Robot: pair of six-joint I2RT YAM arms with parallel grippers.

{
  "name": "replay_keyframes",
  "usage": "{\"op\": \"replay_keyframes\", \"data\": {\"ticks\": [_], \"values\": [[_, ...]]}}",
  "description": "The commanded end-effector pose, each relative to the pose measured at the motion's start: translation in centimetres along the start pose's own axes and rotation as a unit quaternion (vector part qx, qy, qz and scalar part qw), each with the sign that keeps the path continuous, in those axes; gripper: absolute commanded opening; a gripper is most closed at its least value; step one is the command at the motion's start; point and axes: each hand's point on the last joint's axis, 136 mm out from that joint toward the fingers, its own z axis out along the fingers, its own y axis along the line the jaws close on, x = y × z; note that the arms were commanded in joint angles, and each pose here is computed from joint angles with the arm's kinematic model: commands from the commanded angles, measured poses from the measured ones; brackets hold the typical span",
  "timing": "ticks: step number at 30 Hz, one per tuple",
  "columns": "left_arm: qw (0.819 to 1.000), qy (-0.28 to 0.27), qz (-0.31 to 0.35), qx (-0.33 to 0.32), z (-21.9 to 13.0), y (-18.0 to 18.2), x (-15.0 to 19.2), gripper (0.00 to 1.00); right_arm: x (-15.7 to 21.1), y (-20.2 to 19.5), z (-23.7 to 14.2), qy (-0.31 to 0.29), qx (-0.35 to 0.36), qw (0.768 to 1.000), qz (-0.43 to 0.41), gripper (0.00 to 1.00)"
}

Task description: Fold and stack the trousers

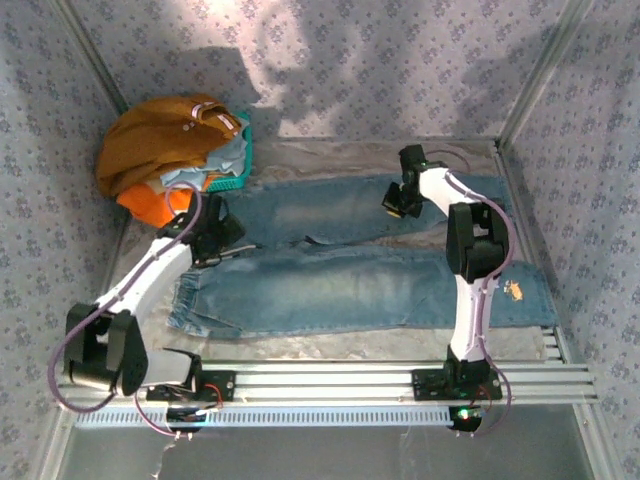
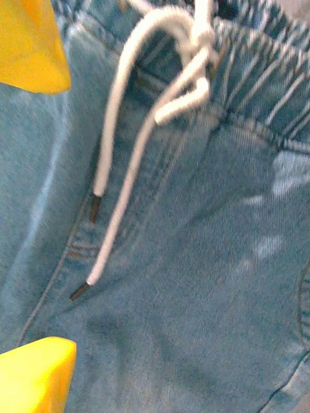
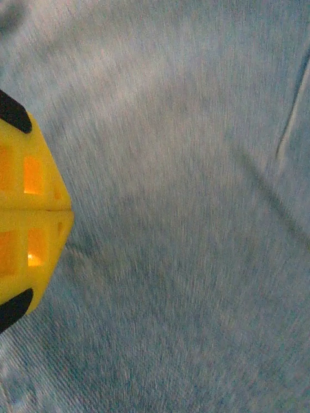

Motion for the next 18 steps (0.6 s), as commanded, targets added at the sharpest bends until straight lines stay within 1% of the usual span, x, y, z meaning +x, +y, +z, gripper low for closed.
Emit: {"op": "replay_keyframes", "data": {"ticks": [1,3,6,10,14,16,18], "values": [[0.999,0.026,0.014,-0.034,3.6,0.3,0.5,0.97,1.8,-0.5,0.6,0.024,0.007,1.0,0.012,0.0],[0.998,0.037,0.017,-0.039,5.1,0.1,0.4,0.97,2.9,-1.0,1.1,0.034,0.009,0.999,0.011,0.0],[0.997,0.045,0.002,-0.06,6.9,1.0,0.4,0.97,4.5,-2.0,1.5,0.043,0.012,0.999,0.014,0.0],[0.992,0.052,-0.045,-0.106,8.2,4.8,0.8,0.97,6.8,-3.3,1.5,0.056,0.018,0.998,0.014,0.0],[0.984,0.048,-0.096,-0.145,8.2,9.4,1.0,0.97,8.9,-3.6,1.3,0.066,0.003,0.998,0.019,0.0],[0.98,0.045,-0.116,-0.154,8.0,10.9,0.7,0.97,9.6,-3.8,1.2,0.067,0.005,0.998,0.017,0.0],[0.98,0.045,-0.124,-0.149,8.0,11.4,0.4,0.98,9.4,-3.9,1.2,0.063,0.007,0.998,0.017,0.0]]}}
